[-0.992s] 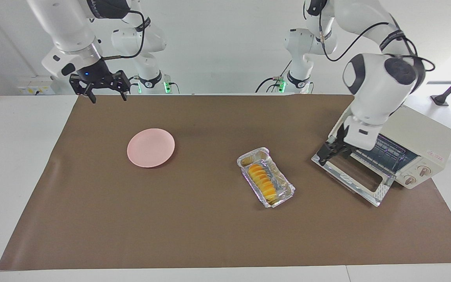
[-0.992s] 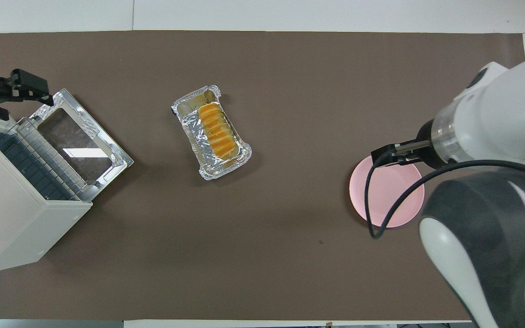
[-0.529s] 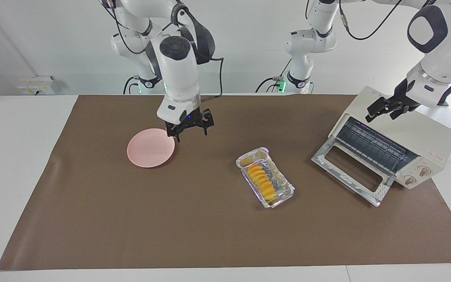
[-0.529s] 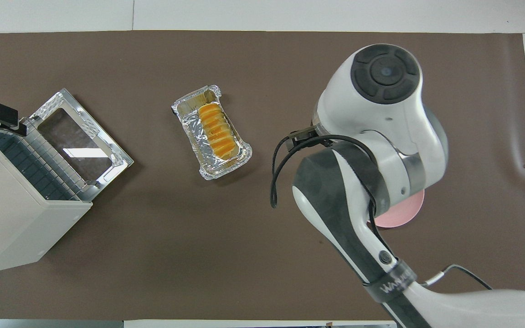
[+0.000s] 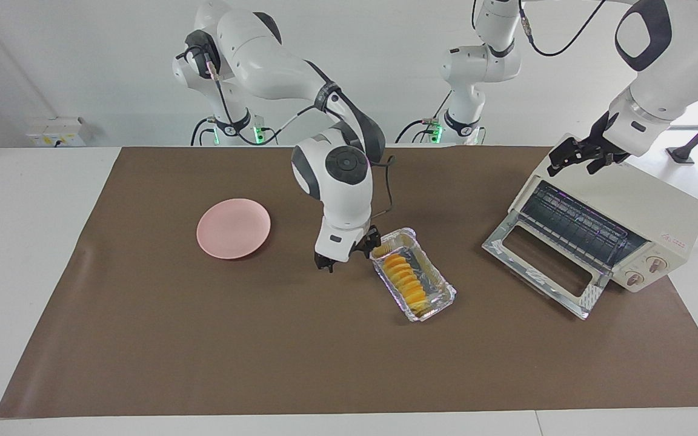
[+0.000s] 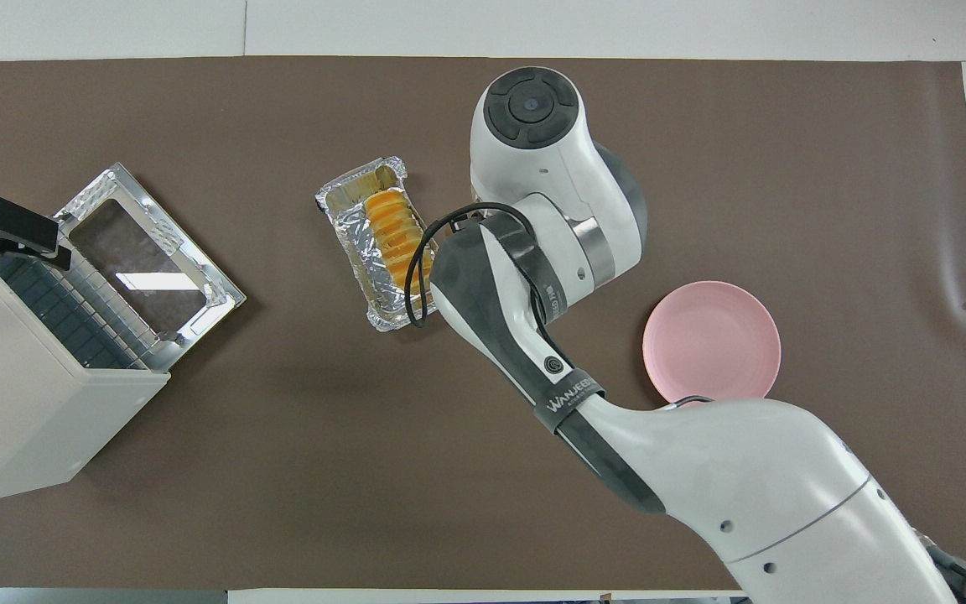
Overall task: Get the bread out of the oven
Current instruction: 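Grasp the foil tray edge with the right gripper and lift it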
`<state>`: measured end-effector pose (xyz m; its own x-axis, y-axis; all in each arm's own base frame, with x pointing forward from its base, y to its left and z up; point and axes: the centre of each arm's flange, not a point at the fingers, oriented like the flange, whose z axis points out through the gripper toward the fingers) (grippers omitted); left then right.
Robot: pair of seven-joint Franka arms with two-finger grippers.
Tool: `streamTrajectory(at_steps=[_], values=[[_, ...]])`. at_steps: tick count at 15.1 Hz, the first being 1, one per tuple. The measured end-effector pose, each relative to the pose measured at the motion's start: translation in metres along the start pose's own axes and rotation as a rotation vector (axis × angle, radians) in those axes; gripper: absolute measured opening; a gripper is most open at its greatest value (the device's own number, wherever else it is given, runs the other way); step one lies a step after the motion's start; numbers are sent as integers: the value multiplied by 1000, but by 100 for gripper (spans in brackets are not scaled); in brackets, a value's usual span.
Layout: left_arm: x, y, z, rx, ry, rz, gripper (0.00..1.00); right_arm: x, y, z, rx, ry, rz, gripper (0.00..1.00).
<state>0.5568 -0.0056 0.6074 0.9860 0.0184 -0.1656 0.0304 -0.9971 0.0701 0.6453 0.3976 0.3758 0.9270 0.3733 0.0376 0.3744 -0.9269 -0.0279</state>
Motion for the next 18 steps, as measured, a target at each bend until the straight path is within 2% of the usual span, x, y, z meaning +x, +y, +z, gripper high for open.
streamTrajectory(at_steps=[4,7,10,13,14,16,17,18], values=[[-19,-2,16,0,-30,-3,100,-4,-41,7,7,18,-54,100],[-24,2,14,0,-6,6,100,-9,-73,43,6,0,-96,100],[-27,10,11,3,4,21,100,-7,-70,66,2,-6,-91,100],[-27,10,9,4,11,20,100,-3,-62,63,2,10,-80,100],[-28,9,9,4,11,19,100,-1,-61,61,3,18,-78,95],[-27,7,9,4,12,15,100,1,-60,61,7,36,-76,90],[-27,6,8,4,12,14,100,2,-60,62,9,44,-76,81],[-27,6,8,4,12,13,100,3,-60,63,10,48,-75,67]])
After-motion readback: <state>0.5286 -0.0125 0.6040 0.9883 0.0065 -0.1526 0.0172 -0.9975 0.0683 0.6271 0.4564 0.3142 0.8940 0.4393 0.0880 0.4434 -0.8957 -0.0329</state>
